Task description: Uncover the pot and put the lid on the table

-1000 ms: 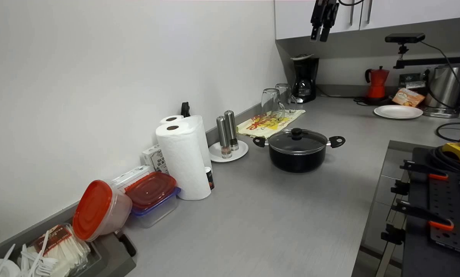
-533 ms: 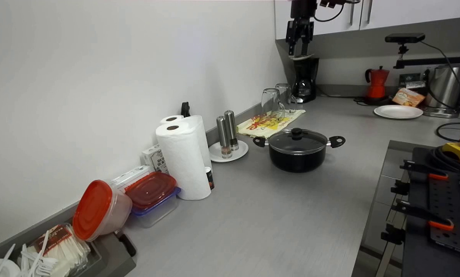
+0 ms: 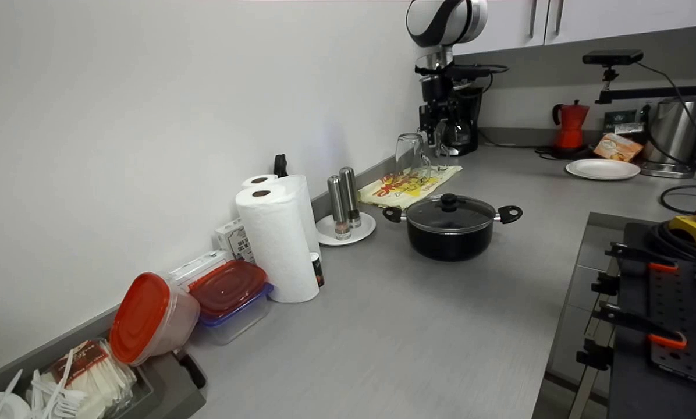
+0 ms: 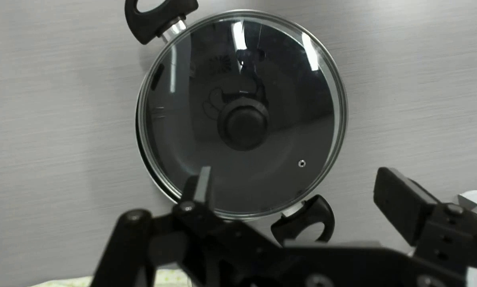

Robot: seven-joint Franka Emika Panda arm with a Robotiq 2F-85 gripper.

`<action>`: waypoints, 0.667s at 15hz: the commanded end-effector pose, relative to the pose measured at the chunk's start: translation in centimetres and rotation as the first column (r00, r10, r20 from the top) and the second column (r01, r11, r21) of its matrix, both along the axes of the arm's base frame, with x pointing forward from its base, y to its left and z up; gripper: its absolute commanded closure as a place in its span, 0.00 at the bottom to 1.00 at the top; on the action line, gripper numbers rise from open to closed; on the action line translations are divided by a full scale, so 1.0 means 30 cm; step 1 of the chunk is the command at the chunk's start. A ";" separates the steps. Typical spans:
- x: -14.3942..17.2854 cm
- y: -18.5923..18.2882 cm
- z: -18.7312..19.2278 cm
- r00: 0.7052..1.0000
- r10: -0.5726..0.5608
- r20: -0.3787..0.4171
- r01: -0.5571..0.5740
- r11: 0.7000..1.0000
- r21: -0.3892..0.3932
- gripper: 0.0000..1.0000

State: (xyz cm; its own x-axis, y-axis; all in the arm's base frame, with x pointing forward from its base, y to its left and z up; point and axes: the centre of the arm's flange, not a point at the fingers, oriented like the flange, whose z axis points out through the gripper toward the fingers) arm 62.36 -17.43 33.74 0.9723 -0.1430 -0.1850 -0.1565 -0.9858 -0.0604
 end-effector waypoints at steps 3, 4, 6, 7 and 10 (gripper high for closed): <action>0.131 -0.020 -0.233 0.991 -0.001 -0.133 0.014 0.995 0.094 0.00; 0.136 -0.016 -0.265 0.989 0.001 -0.150 0.015 0.994 0.106 0.00; 0.144 -0.015 -0.326 0.983 0.000 -0.185 0.022 0.993 0.117 0.00; 0.146 -0.016 -0.348 0.980 0.000 -0.198 0.025 0.992 0.122 0.00; 0.141 -0.036 -0.395 0.974 -0.016 -0.228 0.043 0.992 0.115 0.00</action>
